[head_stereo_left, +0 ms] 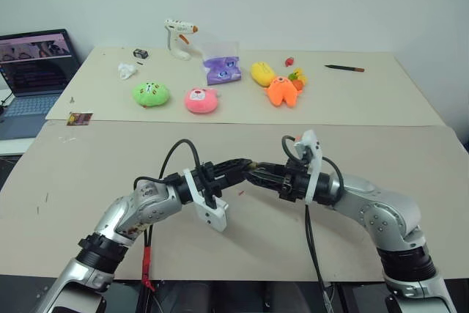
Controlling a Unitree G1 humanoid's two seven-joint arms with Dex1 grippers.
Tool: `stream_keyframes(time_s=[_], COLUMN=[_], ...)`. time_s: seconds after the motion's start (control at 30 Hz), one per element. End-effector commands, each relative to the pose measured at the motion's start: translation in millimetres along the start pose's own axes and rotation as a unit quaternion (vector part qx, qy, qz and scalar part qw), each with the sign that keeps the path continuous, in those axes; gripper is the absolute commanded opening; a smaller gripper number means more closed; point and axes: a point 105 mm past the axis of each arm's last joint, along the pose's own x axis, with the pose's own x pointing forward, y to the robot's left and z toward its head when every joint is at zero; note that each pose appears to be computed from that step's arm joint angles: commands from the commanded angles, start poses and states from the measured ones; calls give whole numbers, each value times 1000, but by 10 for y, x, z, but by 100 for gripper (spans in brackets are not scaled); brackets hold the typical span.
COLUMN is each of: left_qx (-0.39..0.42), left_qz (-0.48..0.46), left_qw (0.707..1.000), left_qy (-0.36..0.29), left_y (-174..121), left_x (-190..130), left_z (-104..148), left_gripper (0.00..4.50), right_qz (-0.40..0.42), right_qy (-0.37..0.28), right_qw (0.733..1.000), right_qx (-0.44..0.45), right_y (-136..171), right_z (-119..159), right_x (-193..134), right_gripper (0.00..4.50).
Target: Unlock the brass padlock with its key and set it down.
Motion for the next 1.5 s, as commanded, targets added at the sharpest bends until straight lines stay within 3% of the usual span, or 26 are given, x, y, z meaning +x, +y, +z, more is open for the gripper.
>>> stream_keyframes(time_s=[0.03, 0.1, 0.43, 0.5, 0.53, 0.67, 0.77, 0.97, 1.1, 1.27, 1.37, 1.5], left_qx=[12, 10, -21, -36, -46, -57, -52, -138, -260, -339, -457, -576], left_qz=[28, 28, 33, 39, 42, 50, 57, 48, 31, 31, 59, 24], left_qw=[999, 1000, 999, 999, 998, 997, 997, 989, 963, 933, 879, 812], left_qy=[-10, -10, 0, -4, -6, -13, -13, -6, 58, 114, 124, 87], left_y=[173, 172, 141, 134, 133, 205, 264, 217, -43, -219, -263, -331], left_x=[-17, -23, -35, -5, 3, 30, 39, -163, -300, -496, -511, -412], left_z=[-9, -22, -65, -10, 9, 40, 41, -35, -297, -562, -708, -661], left_gripper=[82, 82, 82, 181, 198, 355, 438, 446, 446, 446, 446, 446], right_qz=[6, 7, 10, 9, 7, 3, -1, -18, -16, -15, 8, 44], right_qy=[-17, -18, -19, -20, -20, -22, -25, -25, -25, -27, -25, -19], right_qw=[1000, 1000, 1000, 1000, 1000, 999, 999, 999, 999, 998, 998, 997], right_qx=[-17, -16, -21, -22, -22, -23, -24, -27, -37, -51, -58, -64], right_y=[26, 25, 31, 27, 22, 4, -15, -104, -106, -102, 4, 149], right_z=[121, 127, 146, 149, 151, 162, 176, 184, 235, 313, 368, 394], right_x=[-9, -11, -3, -3, -3, -2, -9, -84, -151, -240, -318, -386], right_gripper=[43, 16, 13, 13, 13, 13, 13, 13, 13, 13, 13, 13])
